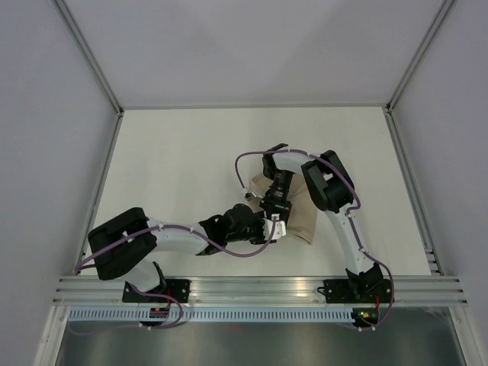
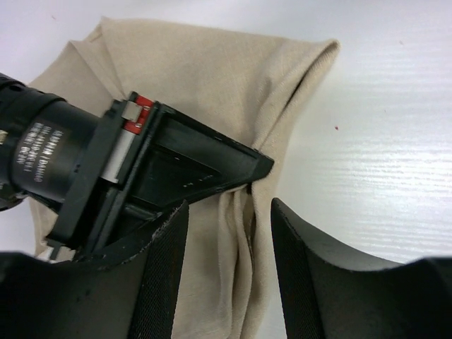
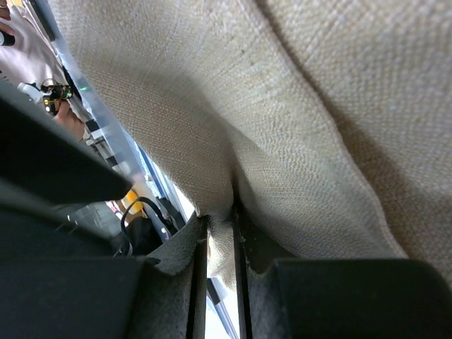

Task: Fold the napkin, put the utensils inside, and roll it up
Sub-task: Roll the napkin at the center of the board.

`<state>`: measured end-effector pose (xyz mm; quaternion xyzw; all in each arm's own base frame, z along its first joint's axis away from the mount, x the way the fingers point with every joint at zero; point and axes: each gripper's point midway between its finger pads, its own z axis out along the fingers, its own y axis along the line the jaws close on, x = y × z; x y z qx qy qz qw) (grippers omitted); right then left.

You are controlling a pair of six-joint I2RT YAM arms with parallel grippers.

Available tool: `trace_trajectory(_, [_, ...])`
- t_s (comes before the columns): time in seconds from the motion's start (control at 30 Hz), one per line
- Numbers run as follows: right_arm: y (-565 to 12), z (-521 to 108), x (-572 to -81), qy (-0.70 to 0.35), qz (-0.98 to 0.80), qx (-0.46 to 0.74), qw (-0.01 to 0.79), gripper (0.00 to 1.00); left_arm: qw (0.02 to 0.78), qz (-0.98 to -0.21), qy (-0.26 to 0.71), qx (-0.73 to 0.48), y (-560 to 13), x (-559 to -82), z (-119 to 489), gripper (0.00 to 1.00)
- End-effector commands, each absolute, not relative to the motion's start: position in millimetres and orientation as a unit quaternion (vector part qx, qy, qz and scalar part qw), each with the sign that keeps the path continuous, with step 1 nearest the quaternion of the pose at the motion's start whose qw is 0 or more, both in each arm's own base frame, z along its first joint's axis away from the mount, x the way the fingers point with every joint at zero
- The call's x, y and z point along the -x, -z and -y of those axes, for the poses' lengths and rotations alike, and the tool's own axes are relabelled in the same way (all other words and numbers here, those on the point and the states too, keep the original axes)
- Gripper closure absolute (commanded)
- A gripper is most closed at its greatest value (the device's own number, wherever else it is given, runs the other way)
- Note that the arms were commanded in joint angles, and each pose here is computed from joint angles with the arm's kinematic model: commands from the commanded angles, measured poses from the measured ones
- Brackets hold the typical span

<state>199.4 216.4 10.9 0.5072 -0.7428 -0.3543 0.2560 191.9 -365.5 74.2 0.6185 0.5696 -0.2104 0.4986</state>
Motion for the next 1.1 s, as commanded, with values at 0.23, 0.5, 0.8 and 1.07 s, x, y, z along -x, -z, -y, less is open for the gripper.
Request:
trace_trajectory(0.23, [56.1,-227.5,-261.1,0.300,0.736,-0.591,0.134,0.99,0.506,-0.543,0.169,-0.649,-70.1,-201.3,377.2,0.44])
trace_trajectory(0.5, [55.5,-227.5,-261.7,0.301,0.736,-0.591,0.135,0.99,0.493,-0.533,0.162,-0.668,-59.5,-204.8,387.9,0.44])
trace_trajectory(0.8, [56.0,-226.1,-262.1,0.301,0.736,-0.591,0.136,0.99,0.479,-0.544,0.150,-0.672,-43.1,-208.3,381.8,0.44])
trace_trajectory(1.07, [56.8,-224.1,-260.4,0.303,0.735,-0.590,0.139,0.99,0.494,-0.573,0.156,-0.635,-49.4,-213.3,359.7,0.44])
